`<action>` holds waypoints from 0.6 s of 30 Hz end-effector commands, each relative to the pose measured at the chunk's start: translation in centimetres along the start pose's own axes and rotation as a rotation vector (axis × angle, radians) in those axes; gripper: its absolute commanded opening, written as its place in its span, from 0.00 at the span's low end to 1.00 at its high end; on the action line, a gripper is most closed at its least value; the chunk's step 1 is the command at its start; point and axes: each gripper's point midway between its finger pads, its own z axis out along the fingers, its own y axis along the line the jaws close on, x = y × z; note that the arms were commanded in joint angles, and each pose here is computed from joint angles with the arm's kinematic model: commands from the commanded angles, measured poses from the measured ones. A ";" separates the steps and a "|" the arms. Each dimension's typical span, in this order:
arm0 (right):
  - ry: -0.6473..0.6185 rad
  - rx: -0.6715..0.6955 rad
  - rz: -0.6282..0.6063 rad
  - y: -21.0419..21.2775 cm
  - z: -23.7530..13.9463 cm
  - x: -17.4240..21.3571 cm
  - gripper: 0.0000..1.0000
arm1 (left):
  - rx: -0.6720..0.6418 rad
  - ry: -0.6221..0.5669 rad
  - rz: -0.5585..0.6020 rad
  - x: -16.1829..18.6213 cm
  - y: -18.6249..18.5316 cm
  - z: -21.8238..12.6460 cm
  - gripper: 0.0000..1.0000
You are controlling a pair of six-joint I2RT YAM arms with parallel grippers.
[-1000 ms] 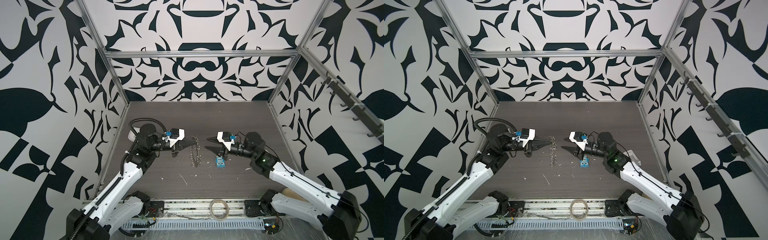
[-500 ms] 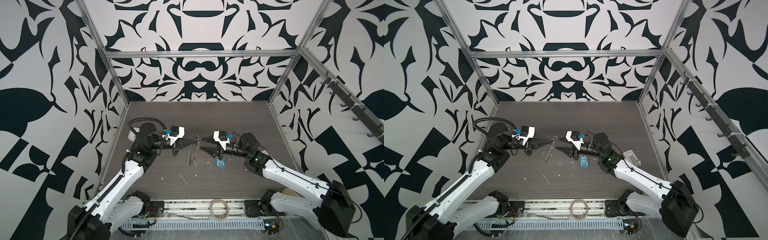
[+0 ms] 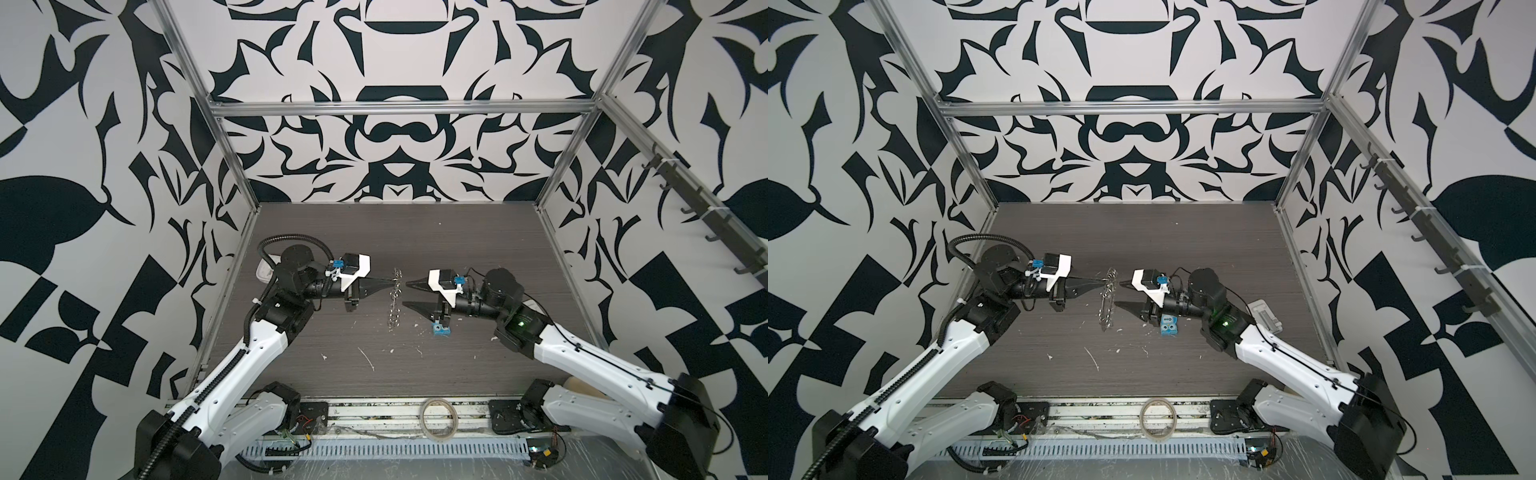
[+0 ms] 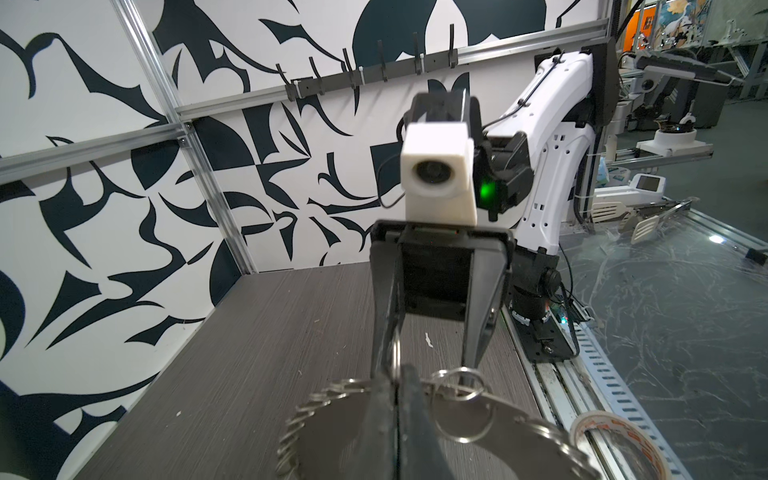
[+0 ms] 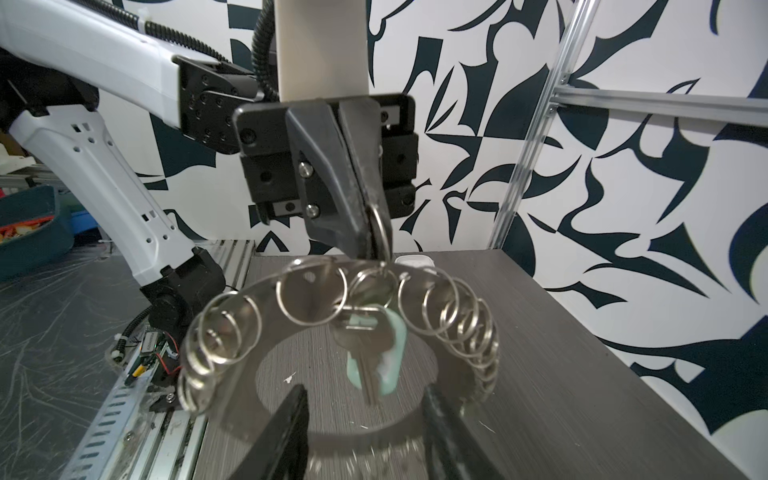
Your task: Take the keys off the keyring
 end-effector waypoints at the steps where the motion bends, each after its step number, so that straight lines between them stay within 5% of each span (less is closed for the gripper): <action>1: -0.003 0.043 -0.122 -0.5 -1.6 -3.1 0.47 | -0.017 0.025 0.129 -0.6 -0.4 -0.5 0.00; 4: 0.012 0.018 -0.159 0.0 -1.9 -4.0 0.45 | -0.013 0.039 0.272 -0.2 -1.2 -0.9 0.00; 18: 0.169 -0.003 -0.482 0.7 0.0 -2.3 0.35 | -0.070 0.192 0.545 1.4 -1.3 -1.5 0.00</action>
